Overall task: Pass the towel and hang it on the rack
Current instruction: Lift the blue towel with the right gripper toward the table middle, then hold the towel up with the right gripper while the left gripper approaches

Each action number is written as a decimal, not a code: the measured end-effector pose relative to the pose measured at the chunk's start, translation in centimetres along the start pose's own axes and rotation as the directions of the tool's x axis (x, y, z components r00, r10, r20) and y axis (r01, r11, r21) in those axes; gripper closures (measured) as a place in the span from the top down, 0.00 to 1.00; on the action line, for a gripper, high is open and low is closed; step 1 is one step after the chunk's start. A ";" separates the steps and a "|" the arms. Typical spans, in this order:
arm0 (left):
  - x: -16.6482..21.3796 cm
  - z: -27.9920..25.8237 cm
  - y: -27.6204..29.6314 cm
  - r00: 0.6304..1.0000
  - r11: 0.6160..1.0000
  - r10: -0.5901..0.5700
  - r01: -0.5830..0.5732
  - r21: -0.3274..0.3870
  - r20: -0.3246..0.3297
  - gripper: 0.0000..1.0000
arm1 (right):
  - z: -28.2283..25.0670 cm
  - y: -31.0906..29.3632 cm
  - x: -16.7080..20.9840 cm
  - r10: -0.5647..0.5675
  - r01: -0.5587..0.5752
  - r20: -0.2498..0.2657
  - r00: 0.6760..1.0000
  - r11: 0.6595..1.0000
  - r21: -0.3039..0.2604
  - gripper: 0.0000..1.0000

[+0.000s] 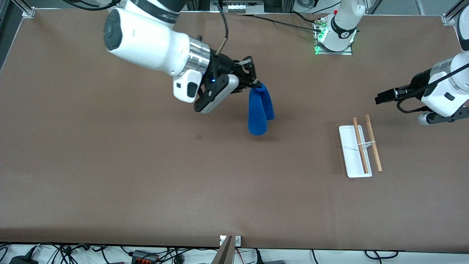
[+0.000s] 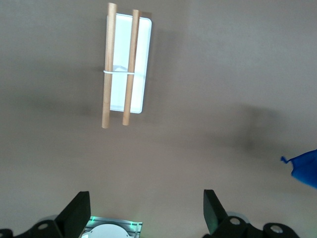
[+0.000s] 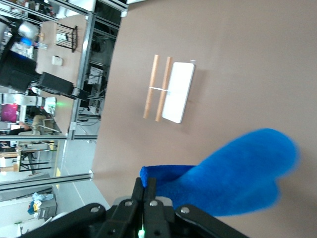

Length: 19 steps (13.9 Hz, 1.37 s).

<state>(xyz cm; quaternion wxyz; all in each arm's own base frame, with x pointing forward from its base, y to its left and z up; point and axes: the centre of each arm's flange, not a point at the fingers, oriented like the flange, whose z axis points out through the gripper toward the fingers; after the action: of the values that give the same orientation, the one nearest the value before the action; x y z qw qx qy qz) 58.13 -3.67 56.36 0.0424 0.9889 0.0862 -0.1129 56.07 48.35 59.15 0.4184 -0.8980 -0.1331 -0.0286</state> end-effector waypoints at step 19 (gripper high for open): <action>4.5 25.5 5.7 0.383 0.303 0.852 -0.917 -0.260 -0.358 1.00 | 4.5 -2.3 -1.1 -0.015 0.018 -0.050 0.999 0.998 0.064 0.02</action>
<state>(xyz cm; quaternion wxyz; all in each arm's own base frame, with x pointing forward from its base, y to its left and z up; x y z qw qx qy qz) 57.97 -11.15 30.97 0.3013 0.8417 -0.4472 0.0262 54.18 52.97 57.74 0.4500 -0.8819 -0.1310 -0.0499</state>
